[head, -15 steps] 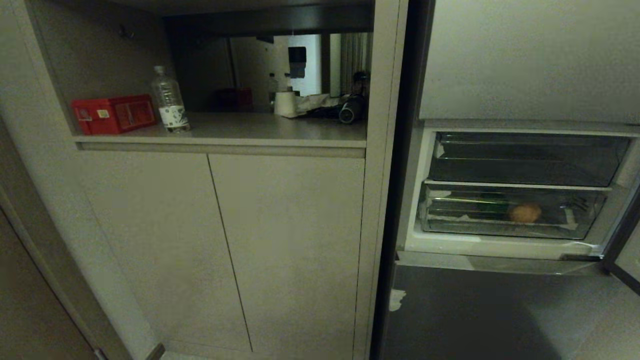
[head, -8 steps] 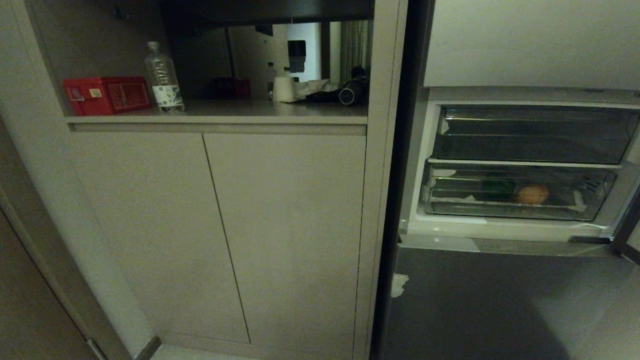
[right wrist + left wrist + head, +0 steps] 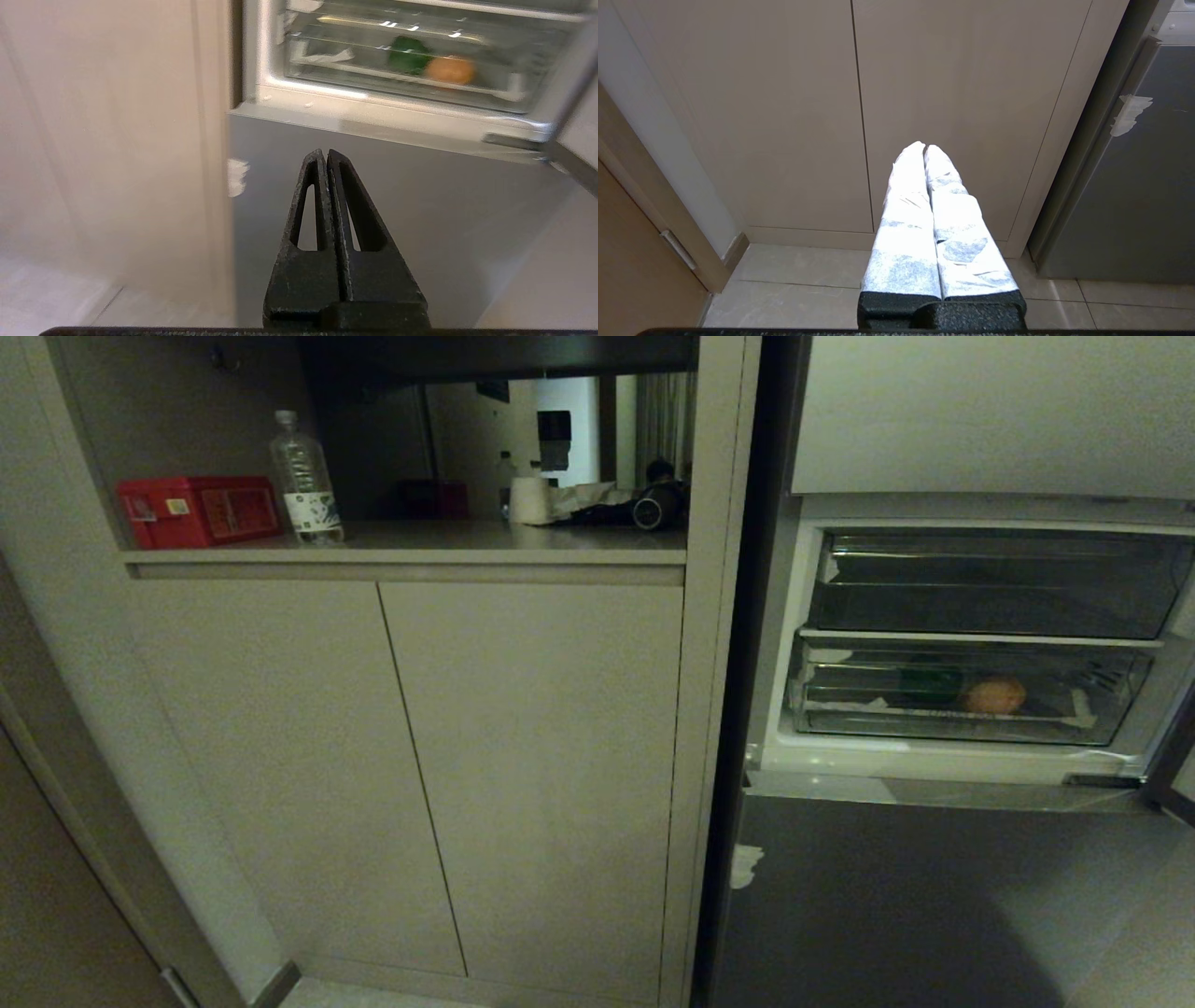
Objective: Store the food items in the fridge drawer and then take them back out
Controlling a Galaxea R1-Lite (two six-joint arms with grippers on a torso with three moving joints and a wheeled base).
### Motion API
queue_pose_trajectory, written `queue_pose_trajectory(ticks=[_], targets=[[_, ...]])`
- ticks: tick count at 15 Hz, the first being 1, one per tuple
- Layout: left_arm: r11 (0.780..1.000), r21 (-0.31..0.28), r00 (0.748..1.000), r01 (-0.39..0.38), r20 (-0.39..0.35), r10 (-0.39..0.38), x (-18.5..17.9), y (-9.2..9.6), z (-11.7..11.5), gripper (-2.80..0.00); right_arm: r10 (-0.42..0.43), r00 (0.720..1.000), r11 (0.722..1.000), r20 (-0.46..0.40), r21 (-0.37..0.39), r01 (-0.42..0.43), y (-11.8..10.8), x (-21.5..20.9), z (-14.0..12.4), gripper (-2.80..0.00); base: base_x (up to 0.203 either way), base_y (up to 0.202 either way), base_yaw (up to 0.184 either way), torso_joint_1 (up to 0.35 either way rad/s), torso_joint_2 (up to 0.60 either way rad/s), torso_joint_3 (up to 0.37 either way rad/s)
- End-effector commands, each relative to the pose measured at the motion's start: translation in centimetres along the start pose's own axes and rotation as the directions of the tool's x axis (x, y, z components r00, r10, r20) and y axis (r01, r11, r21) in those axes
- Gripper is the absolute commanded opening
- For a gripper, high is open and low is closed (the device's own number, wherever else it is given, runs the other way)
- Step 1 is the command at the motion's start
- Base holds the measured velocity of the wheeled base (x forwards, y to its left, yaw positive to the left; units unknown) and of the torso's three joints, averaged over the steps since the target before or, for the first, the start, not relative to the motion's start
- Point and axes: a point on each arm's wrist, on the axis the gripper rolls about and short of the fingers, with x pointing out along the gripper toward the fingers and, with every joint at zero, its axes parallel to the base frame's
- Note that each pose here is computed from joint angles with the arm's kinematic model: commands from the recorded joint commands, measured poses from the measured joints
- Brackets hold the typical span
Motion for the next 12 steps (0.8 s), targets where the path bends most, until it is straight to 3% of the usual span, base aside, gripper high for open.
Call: queue_pose_trajectory(ticks=[1, 2, 5, 7, 10, 12], targets=[[1.000, 0.000, 1.000, 0.000, -0.001, 0.000, 0.0, 0.0, 0.0, -2.80, 0.068, 0.979, 0.997, -0.194, 0.041, -0.061, -0.4, 3.9, 2.9, -1.32, 0.000, 0.000, 0.000, 0.000, 0.00, 0.000], [1.000, 0.000, 1.000, 0.000, -0.001, 0.000, 0.0, 0.0, 0.0, -2.80, 0.104, 0.962, 0.994, -0.252, 0.069, -0.089, -0.5, 6.0, 3.9, 0.00, 0.000, 0.000, 0.000, 0.000, 0.00, 0.000], [1.000, 0.000, 1.000, 0.000, -0.001, 0.000, 0.0, 0.0, 0.0, -2.80, 0.194, 0.905, 0.979, -0.377, 0.138, -0.153, -0.9, 14.3, 5.0, 0.00, 0.000, 0.000, 0.000, 0.000, 0.00, 0.000], [1.000, 0.000, 1.000, 0.000, -0.002, 0.000, 0.0, 0.0, 0.0, -2.80, 0.242, 0.883, 0.968, -0.402, 0.161, -0.192, -0.7, 20.3, 3.8, 0.00, 0.000, 0.000, 0.000, 0.000, 0.00, 0.000], [1.000, 0.000, 1.000, 0.000, -0.001, 0.000, 0.0, 0.0, 0.0, -2.80, 0.260, 0.894, 0.964, -0.365, 0.151, -0.219, 0.3, 27.8, 0.5, 0.00, 0.000, 0.000, 0.000, 0.000, 0.00, 0.000], [1.000, 0.000, 1.000, 0.000, -0.002, 0.000, 0.0, 0.0, 0.0, -2.80, 0.199, 0.930, 0.979, -0.309, 0.111, -0.173, 1.2, 31.8, -1.5, 0.00, 0.000, 0.000, 0.000, 0.000, 0.02, -0.001]])
